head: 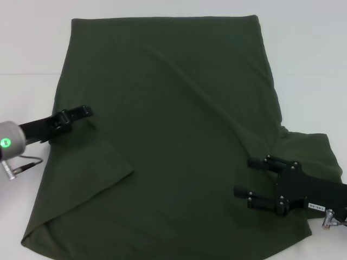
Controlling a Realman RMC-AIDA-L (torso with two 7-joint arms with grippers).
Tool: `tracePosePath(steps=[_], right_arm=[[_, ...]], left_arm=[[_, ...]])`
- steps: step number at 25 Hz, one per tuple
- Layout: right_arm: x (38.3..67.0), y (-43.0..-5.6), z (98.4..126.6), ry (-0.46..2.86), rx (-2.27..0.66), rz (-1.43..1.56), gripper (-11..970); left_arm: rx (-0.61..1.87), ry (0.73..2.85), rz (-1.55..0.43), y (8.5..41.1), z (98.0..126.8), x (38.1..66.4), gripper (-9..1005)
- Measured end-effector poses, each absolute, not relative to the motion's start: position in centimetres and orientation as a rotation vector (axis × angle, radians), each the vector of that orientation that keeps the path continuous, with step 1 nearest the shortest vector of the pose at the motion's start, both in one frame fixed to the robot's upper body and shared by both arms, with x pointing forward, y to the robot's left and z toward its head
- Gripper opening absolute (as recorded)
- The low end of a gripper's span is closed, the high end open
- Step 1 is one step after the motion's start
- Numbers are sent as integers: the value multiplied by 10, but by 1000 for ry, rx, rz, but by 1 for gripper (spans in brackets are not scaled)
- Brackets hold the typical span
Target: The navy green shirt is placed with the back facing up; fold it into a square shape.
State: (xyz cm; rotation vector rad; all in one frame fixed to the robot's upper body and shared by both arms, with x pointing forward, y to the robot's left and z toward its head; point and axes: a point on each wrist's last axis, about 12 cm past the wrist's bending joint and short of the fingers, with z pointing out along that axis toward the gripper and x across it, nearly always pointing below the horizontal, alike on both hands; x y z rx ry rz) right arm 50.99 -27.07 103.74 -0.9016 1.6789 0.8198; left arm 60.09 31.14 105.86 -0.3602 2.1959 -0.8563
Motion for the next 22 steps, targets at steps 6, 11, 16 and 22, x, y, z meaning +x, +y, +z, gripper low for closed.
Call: tracePosePath(steps=[6,11,16,22], right_arm=[[509,-271,1037,1681,-899,822,823],[508,-271,1037,1680,-899,824,823],[508,-271,1037,1678,-900,826,823],[508,-271,1037,1678,-900,827,822]], left_arm=[[-334,2189,-755,288,1055,614,876],[-317,2179,-725,282,1054,617,876],[-289,2140,-762,285,1059,613,877],[-116,2040,-916,290,1069,591,881]])
